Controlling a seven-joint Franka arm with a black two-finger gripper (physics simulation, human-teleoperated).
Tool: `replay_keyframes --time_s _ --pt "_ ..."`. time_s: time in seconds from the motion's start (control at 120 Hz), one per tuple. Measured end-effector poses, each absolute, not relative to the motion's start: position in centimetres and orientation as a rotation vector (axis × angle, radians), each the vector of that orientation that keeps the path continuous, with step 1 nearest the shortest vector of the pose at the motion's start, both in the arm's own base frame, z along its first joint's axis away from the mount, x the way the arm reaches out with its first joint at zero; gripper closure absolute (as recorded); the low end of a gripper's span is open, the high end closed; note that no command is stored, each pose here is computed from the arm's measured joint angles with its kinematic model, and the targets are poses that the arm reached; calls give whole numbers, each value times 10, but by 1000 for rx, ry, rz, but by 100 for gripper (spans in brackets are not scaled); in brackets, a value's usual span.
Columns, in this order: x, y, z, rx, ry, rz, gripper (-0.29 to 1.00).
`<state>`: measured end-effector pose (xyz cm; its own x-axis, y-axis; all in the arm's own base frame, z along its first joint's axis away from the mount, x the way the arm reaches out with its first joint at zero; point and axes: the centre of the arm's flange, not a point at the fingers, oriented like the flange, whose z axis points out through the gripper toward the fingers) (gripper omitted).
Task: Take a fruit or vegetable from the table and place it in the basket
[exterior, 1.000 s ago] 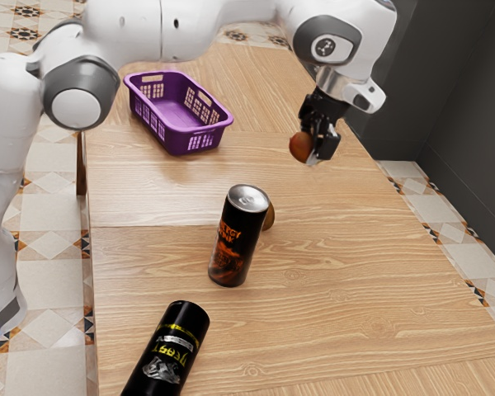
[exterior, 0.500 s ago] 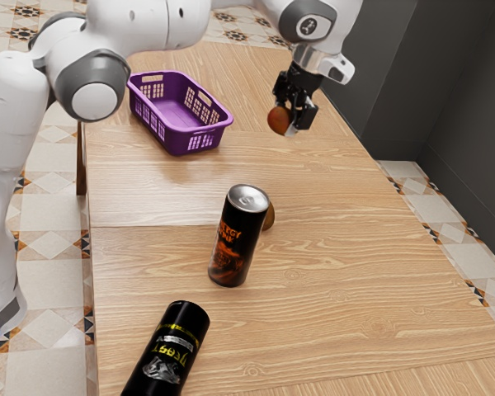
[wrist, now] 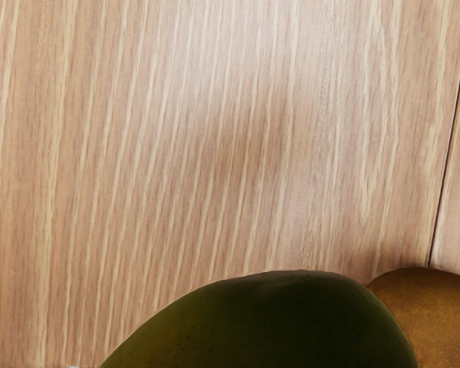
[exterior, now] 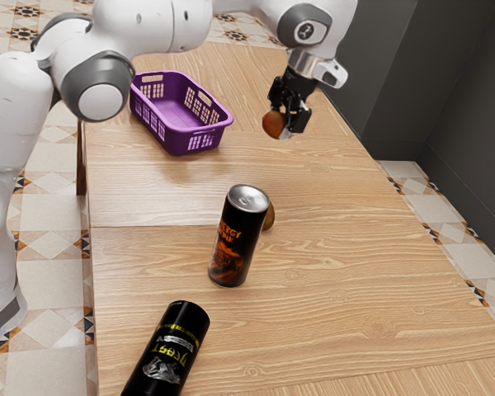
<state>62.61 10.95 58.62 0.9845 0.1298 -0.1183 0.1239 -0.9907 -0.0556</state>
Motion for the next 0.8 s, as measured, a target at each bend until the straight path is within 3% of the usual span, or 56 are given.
replay_keyframes --time_s 0.2,0.45,0.8 --pt "605 152 580 -3096 -301 231 25" --pt "517 192 615 -3130 -406 213 24" --pt "476 256 607 -3099 -610 273 25"
